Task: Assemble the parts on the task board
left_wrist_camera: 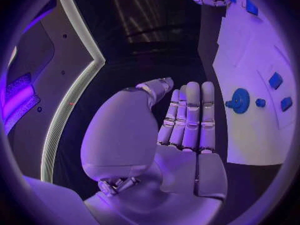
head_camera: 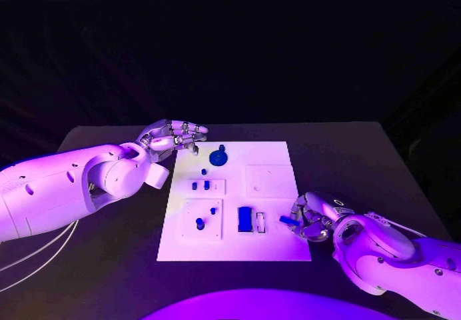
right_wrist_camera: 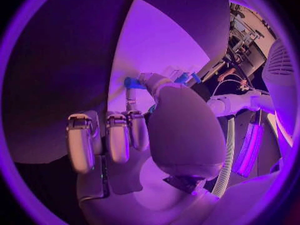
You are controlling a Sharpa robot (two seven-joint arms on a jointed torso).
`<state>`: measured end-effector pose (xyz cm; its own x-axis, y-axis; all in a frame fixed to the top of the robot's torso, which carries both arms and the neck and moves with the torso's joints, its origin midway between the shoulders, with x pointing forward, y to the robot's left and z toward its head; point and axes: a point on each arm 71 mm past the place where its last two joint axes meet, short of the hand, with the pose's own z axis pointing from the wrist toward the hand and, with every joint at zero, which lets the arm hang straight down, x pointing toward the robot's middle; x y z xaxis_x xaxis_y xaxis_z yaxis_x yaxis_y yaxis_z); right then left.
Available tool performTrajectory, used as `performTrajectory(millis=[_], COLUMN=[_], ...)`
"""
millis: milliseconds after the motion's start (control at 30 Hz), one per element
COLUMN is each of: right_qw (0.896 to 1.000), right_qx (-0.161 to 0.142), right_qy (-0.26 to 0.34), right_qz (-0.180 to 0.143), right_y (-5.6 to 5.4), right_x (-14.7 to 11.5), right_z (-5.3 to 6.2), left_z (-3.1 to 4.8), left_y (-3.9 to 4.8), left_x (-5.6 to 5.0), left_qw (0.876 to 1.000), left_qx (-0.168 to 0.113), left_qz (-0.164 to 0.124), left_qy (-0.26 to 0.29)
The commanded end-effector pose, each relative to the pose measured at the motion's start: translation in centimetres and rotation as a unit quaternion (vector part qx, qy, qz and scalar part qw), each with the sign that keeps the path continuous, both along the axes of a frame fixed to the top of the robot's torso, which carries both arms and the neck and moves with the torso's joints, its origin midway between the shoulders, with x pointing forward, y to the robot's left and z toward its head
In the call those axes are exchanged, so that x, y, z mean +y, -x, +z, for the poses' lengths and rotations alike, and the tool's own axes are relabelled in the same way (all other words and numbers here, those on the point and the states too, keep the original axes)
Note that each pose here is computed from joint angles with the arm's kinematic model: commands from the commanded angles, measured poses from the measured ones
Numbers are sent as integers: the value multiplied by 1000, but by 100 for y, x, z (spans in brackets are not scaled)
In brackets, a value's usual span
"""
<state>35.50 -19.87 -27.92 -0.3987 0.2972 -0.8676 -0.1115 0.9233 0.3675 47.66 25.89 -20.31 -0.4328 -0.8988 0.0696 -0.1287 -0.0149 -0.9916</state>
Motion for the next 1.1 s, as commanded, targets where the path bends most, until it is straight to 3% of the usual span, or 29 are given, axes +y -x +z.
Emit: performTrajectory(millis=[33,200,467,733,1100], right_qw=[998,993,986,982,980], right_qx=[-7,14,65,124,142], right_qy=[-60,-106,-142,-131,-128], right_qz=[-35,-52,-67,-58,-49], right_y=[8,11,34,48,55], right_x=[6,83,219,353,489], right_z=[48,82,45,-84,-170], left_z=[13,13,14,14,14], left_y=[5,6,8,10,15], left_x=[-23,-25,-28,-33,-42], left_qw=[1000,1000,1000,1000,1000], left_qx=[-3,-3,-3,-3,-2], left_qz=[-7,-7,-8,-10,-14], left_qy=[7,7,7,7,8])
